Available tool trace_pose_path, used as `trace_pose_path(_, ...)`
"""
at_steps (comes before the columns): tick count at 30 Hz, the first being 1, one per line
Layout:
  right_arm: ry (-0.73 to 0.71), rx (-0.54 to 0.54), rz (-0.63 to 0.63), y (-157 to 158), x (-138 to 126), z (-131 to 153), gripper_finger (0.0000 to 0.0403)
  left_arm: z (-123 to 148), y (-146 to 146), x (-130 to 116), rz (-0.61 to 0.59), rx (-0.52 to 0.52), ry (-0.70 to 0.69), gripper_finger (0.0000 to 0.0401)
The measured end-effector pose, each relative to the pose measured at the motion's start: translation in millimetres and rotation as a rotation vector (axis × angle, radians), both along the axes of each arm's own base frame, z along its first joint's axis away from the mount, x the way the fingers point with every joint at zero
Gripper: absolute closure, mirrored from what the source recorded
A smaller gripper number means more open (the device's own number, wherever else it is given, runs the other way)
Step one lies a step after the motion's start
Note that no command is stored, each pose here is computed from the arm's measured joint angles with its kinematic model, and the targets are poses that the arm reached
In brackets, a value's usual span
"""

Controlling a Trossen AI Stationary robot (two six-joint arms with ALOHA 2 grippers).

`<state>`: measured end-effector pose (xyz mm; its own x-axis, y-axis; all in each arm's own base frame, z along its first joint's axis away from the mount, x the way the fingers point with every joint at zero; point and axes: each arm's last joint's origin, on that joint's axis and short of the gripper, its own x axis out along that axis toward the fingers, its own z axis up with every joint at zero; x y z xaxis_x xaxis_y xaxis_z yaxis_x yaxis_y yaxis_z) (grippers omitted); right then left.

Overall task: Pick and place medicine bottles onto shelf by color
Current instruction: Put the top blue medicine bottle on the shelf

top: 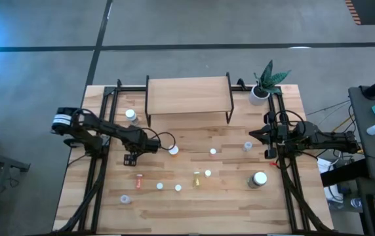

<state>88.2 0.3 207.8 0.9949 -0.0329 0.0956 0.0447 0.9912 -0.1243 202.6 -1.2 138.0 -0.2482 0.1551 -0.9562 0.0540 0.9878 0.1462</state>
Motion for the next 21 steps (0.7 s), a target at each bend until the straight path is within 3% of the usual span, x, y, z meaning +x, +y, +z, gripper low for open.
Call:
trace_pose_path(9,0.0,0.0,0.0,0.0,0.0,0.0,0.0394,-0.5,-0.8,1.1,0.013,-0.021,-0.008,0.0193)
trace_pose_path(21,0.0,0.0,0.0,0.0,0.0,0.1,0.0394,4.5,-0.9,4.4,0.039,-0.017,-0.078,0.0246)
